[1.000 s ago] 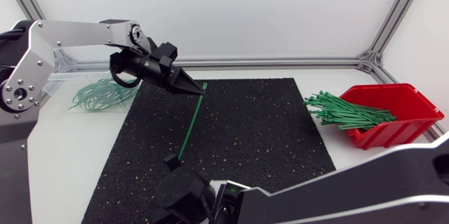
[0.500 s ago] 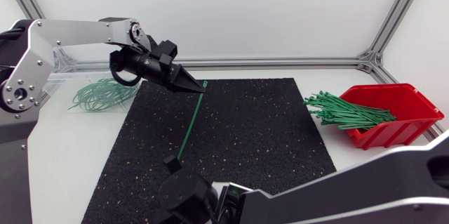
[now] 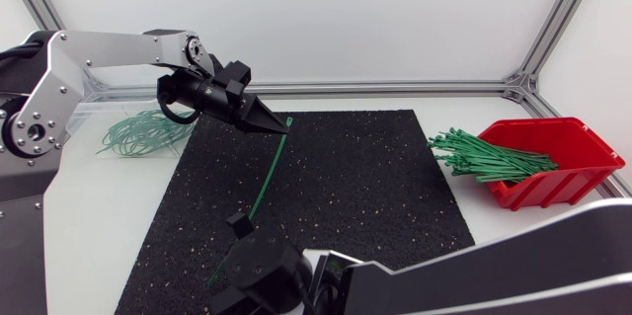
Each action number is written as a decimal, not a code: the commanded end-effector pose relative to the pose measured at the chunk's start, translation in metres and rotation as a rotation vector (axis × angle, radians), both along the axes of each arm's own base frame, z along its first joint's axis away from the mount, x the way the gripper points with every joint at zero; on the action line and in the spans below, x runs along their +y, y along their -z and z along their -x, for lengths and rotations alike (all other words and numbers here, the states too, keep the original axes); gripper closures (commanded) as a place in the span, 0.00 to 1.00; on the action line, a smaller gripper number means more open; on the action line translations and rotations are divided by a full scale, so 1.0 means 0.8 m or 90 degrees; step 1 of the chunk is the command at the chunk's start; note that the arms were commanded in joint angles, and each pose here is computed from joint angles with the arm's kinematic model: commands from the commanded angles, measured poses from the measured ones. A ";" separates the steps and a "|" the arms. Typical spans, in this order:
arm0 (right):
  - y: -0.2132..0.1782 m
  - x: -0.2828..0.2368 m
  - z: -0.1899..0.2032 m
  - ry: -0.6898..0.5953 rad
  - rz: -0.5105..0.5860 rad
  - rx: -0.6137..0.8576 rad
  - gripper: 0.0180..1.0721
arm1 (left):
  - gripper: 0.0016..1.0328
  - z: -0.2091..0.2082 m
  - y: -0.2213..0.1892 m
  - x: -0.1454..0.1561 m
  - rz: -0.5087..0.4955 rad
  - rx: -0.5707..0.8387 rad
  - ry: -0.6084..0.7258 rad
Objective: Take a green cable tie from the red box, thread the tail through the head to close it, then place it in the transparent bin on the left.
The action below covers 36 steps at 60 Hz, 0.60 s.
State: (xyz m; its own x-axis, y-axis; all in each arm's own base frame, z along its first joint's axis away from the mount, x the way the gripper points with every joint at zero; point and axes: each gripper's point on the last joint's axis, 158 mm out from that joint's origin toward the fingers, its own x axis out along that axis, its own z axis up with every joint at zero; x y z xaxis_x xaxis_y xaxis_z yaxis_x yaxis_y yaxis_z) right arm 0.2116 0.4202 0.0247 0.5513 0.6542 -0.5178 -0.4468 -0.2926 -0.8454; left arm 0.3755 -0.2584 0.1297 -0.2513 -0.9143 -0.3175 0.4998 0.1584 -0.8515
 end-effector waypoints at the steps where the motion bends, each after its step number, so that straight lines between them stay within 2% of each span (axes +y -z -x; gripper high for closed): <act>1: 0.013 -0.007 0.004 -0.006 0.014 0.006 0.79 | 0.97 0.000 0.000 -0.002 0.011 0.003 0.004; 31: 0.005 0.002 0.000 -0.012 -0.002 0.009 0.79 | 0.97 0.005 -0.006 -0.006 0.014 -0.001 0.010; 35: 0.011 -0.001 -0.003 -0.009 0.007 0.012 0.75 | 0.97 0.004 -0.006 -0.005 0.014 0.001 0.008; 36: 0.013 -0.002 -0.002 -0.009 0.011 0.013 0.71 | 0.97 0.003 -0.006 -0.004 0.015 0.003 0.005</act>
